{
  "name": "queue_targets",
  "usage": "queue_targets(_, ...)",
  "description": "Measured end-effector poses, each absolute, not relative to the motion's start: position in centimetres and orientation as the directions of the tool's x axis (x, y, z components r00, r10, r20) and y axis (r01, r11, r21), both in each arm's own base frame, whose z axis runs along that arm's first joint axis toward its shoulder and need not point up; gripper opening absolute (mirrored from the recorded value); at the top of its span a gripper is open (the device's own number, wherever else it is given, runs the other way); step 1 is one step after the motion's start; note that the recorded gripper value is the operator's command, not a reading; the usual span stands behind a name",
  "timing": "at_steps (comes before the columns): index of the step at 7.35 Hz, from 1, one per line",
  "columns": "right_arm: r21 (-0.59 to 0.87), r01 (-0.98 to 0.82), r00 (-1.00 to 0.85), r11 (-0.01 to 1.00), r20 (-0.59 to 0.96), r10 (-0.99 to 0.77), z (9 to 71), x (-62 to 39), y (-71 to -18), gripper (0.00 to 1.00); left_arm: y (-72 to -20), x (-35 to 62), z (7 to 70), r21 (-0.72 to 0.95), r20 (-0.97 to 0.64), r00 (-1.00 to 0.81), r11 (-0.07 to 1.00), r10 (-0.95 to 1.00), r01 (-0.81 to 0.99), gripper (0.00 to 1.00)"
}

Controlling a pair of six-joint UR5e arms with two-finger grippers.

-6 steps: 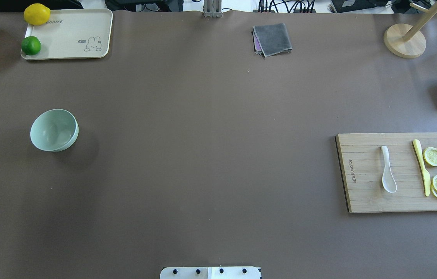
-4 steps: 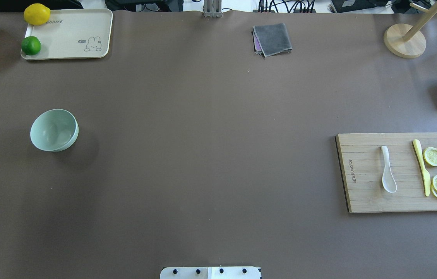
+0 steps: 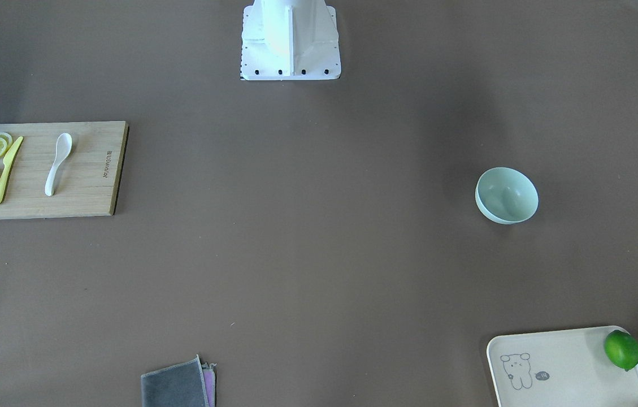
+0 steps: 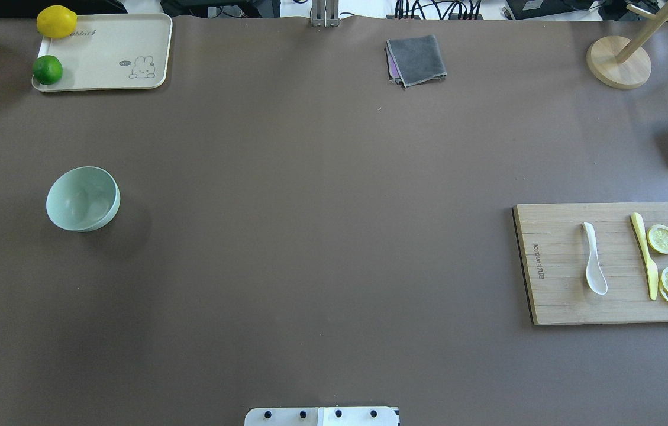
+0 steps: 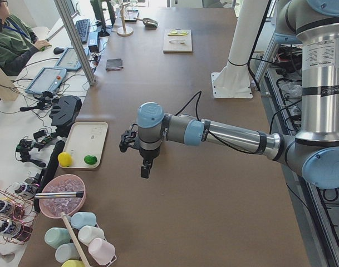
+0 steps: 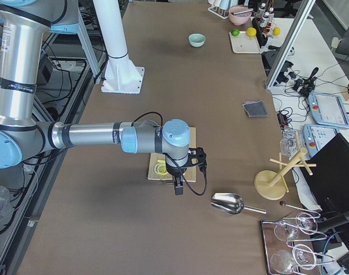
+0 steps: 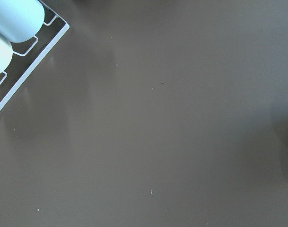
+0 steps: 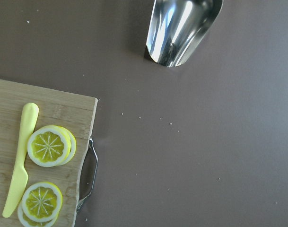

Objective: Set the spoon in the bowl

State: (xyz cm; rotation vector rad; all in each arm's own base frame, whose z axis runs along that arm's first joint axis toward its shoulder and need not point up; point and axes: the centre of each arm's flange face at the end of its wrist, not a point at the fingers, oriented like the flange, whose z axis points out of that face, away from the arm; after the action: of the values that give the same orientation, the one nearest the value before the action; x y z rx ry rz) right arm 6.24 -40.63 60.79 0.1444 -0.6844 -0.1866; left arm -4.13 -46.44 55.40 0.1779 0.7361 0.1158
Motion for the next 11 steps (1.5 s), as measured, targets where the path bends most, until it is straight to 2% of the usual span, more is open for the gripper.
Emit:
queue_targets(2,0.33,0.092,0.766,0.94,0.58,-0.278,58.4,6.3,-41.7,1.0,-47.6,-4.1,52.4,0.265,-0.648,0.733,0.963,0.208,-0.039,0.98)
queue_targets(6,0.402,0.03,0.763,0.915,0.582,-0.28,55.0,6.0,-42.9,1.0,-51.7,-3.9,49.5,0.433,-0.61,0.728,0.901,0.313,-0.025,0.98)
queue_targets(9,0.324,-0.033,0.734,0.946,0.65,-0.197,53.5,2.2,-44.4,1.0,-52.3,-2.3,50.8,0.471,-0.614,0.714,0.882,0.336,-0.009,0.98)
queue_targets(11,0.253,-0.054,0.713,0.966,0.687,-0.14,52.2,-3.3,-45.5,1.0,-52.8,3.8,52.5,0.448,-0.646,0.675,0.893,0.355,-0.042,0.98)
